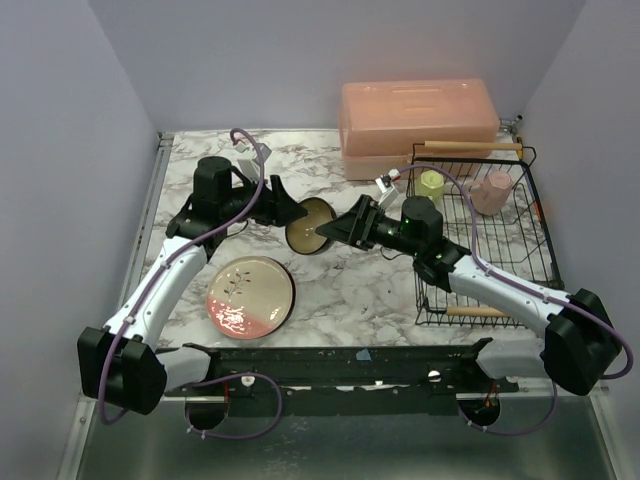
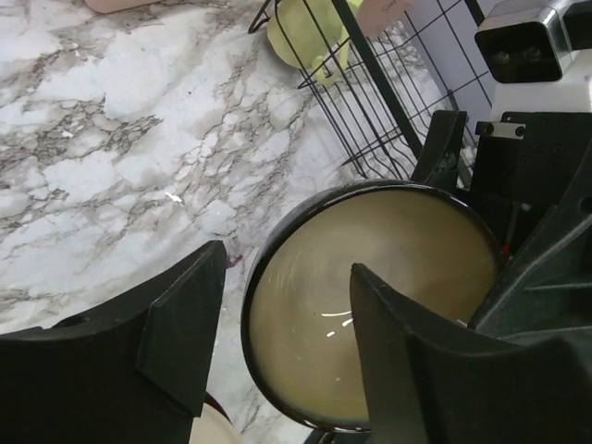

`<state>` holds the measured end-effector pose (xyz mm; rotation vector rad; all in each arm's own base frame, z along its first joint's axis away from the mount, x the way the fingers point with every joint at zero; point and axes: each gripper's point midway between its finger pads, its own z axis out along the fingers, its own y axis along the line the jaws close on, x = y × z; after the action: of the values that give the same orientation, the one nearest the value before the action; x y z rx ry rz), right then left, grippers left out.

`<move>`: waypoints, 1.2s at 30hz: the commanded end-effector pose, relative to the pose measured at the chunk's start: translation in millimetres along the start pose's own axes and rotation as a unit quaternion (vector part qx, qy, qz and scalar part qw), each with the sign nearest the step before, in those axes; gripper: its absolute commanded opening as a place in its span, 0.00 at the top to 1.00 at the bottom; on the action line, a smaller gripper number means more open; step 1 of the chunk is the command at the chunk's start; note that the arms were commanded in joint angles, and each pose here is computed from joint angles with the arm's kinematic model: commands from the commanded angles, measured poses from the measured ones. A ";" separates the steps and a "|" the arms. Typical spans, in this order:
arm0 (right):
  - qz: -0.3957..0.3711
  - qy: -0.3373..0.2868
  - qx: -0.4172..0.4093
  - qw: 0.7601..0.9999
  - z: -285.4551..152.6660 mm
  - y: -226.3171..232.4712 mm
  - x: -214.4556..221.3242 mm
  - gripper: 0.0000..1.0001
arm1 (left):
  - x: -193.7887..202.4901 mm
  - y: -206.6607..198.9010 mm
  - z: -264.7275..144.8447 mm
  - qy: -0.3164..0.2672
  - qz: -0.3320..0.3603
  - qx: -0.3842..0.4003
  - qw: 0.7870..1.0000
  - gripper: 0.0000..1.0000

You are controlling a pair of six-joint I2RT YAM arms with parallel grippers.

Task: Load the mixed dishes into the dish rack

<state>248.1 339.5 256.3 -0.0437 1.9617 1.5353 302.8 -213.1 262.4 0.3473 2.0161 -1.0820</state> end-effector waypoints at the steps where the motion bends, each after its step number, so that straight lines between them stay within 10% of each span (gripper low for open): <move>1: -0.026 -0.055 -0.018 0.998 -3.5 28.5 -28.8 1.00 | -16.7 -11.5 -20.0 -0.034 0.054 -0.009 0.998 0.36; 15: -0.135 -0.197 0.244 0.940 -67.6 -6.5 -138.3 1.00 | -36.5 -16.0 -50.5 -0.118 0.107 -0.055 0.986 0.24; 29: -0.230 -0.325 0.575 0.715 -202.0 -50.4 -224.9 1.00 | -31.7 -24.5 -44.5 -0.102 0.093 -0.022 0.990 0.25; 36: -0.196 -0.296 0.650 0.672 -227.3 -125.6 -214.6 1.00 | -29.2 -27.8 -42.6 -0.097 0.084 -0.009 0.992 0.25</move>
<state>360.3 62.2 299.0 0.4192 1.8693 -0.1930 287.2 -187.3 309.8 0.3591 1.8091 -0.9069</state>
